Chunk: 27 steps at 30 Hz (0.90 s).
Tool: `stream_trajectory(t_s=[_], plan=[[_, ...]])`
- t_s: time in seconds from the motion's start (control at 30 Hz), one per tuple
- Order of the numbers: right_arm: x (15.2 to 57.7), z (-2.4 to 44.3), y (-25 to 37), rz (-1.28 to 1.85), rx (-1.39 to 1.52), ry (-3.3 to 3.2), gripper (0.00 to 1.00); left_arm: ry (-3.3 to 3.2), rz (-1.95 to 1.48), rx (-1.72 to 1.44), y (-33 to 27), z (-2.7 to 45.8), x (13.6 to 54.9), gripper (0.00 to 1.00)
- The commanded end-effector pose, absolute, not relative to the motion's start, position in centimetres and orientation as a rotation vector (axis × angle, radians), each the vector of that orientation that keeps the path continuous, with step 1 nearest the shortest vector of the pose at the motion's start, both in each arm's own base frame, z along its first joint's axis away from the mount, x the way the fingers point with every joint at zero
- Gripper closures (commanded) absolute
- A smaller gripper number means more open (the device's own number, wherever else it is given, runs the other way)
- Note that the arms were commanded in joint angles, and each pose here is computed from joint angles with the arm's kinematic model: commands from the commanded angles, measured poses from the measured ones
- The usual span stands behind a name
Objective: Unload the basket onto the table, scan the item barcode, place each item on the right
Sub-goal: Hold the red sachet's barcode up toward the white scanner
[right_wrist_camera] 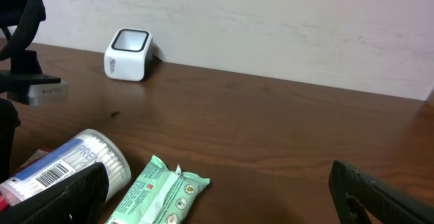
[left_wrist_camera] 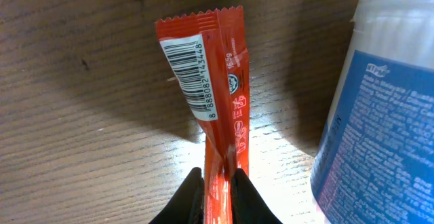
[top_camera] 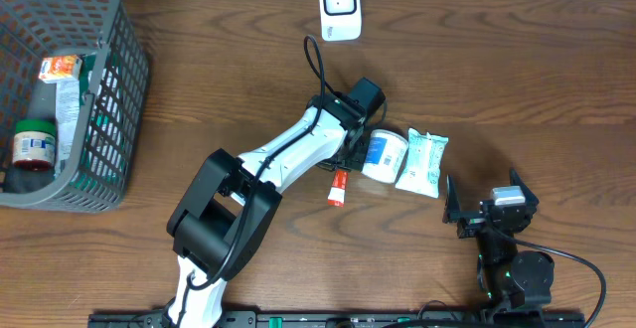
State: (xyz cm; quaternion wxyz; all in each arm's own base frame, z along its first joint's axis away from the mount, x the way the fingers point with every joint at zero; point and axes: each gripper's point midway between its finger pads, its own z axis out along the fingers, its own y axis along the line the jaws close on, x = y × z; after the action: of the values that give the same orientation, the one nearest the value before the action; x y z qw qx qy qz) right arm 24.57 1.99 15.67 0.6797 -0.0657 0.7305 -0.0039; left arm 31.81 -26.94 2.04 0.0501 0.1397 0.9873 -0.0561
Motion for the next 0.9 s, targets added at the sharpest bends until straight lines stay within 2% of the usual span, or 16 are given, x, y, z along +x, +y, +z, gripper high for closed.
stream_trajectory(t_s=[0.0, 0.17, 0.23, 0.27, 0.3, 0.4, 0.47, 0.77, 0.83, 0.87], plan=[[24.5, 15.6, 2.1, -0.011, -0.155, 1.64, 0.01, 3.029, -0.151, 0.423, -26.7, 1.3, 31.4, 0.87], [24.5, 15.6, 2.1, -0.011, -0.155, 1.64, 0.01, 3.029, -0.151, 0.422, -26.7, 1.3, 31.4, 0.87], [24.5, 15.6, 2.1, -0.011, -0.155, 1.64, 0.01, 3.029, -0.151, 0.422, -26.7, 1.3, 31.4, 0.83], [24.5, 15.6, 2.1, -0.012, -0.155, 1.64, 0.01, 3.029, -0.151, 0.422, -26.7, 1.3, 31.4, 0.75], [24.5, 15.6, 2.1, -0.011, -0.155, 1.64, 0.01, 3.029, -0.151, 0.422, -26.7, 1.3, 31.4, 0.72], [24.5, 15.6, 2.1, -0.011, -0.155, 1.639, 0.01, 3.03, -0.151, 0.415, -26.7, 1.3, 31.4, 0.5], [24.5, 15.6, 2.1, -0.012, -0.155, 1.64, 0.01, 3.031, -0.151, 0.411, -26.7, 1.3, 31.4, 0.47], [24.5, 15.6, 2.1, -0.012, -0.155, 1.64, 0.01, 2.974, -0.18, 0.403, -25.5, 3.5, 33.1, 0.5], [24.5, 15.6, 2.1, -0.012, -0.155, 1.639, 0.01, 2.953, -0.195, 0.372, -25.0, 4.5, 33.8, 0.6], [24.5, 15.6, 2.1, -0.012, -0.155, 1.64, 0.01, 2.95, -0.197, 0.361, -24.8, 4.8, 33.9, 0.74]])
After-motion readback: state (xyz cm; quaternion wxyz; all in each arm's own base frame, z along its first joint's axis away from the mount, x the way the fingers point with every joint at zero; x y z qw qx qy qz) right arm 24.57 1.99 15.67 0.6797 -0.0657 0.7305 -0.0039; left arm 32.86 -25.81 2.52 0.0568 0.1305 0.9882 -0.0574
